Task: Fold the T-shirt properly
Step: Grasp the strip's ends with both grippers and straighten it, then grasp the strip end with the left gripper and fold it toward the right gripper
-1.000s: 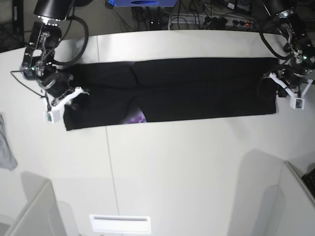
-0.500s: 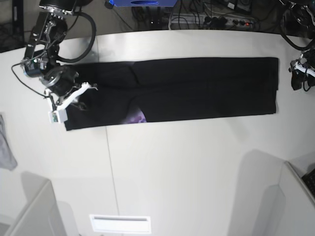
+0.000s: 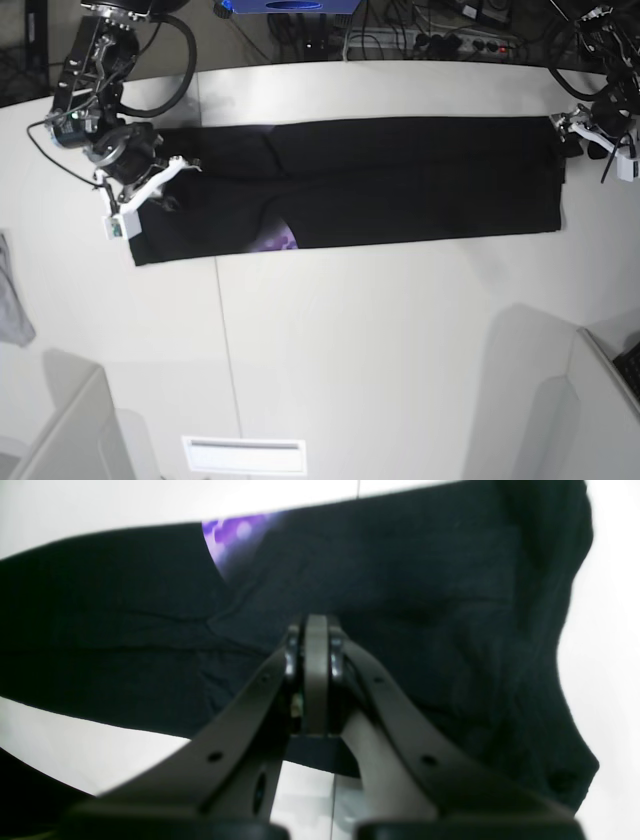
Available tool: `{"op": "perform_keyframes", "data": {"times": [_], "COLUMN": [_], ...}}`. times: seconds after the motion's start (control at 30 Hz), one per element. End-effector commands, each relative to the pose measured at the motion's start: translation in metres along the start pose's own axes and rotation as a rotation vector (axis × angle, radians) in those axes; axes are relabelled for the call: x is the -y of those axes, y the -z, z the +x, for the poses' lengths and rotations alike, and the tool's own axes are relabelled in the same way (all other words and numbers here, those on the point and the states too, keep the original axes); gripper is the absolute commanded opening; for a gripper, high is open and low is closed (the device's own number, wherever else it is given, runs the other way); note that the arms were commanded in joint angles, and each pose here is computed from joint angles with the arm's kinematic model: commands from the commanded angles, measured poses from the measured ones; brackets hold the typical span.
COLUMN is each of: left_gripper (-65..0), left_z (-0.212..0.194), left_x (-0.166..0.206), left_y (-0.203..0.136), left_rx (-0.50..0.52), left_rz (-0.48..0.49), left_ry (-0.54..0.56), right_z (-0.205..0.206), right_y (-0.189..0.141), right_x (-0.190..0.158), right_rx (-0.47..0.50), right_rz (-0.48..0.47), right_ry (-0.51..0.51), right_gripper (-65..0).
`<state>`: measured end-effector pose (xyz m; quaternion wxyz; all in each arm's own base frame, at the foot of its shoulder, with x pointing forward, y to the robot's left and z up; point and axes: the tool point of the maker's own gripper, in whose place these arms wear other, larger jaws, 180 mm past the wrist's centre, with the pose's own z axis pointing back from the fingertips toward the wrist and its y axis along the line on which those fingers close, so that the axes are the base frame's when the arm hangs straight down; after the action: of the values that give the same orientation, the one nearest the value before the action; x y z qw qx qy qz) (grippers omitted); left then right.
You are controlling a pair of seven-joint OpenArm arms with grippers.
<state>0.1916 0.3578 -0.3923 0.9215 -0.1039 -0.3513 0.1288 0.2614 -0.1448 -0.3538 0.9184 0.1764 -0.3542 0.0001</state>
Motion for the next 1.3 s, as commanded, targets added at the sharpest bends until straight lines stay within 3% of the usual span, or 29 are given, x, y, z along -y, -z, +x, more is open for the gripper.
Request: {"op": "perform_keyframes", "data": {"times": [0.0, 0.47, 0.5, 0.7, 0.83, 0.97, 1.27], "left_gripper": [0.0, 0.0, -3.1, -43.9, -65.0, -65.0, -65.0], "left_z": [0.015, -0.021, -0.022, -0.02, -0.012, 0.003, 0.034], "left_x": [-0.001, 0.006, 0.007, 0.007, 0.008, 0.004, -0.022], "left_y": [-0.003, 0.039, 0.04, 0.04, 0.041, 0.038, 0.019], "left_rx": [0.037, -0.118, -0.12, -0.116, -0.068, 0.024, 0.056], "left_rz": [-0.006, -0.003, -0.005, -0.006, -0.007, 0.002, 0.062], "left_ry": [0.024, 0.014, 0.01, 0.01, 0.01, 0.015, 0.085], "right_z": [0.013, 0.008, 0.008, 0.008, 0.009, 0.008, 0.008], "right_y": [-0.003, -0.004, -0.004, -0.004, -0.004, -0.004, -0.004], "right_x": [-0.002, -0.002, -0.002, -0.002, -0.002, -0.002, -0.002], "right_rx": [0.047, 0.038, 0.038, 0.038, 0.041, 0.038, 0.037], "right_rz": [0.008, 0.006, 0.006, 0.006, 0.006, 0.006, 0.006], "right_ry": [-0.015, -0.013, -0.013, -0.013, -0.013, -0.013, -0.012], "right_gripper": [-65.0, -65.0, -65.0, -65.0, -65.0, -65.0, -65.0]}}
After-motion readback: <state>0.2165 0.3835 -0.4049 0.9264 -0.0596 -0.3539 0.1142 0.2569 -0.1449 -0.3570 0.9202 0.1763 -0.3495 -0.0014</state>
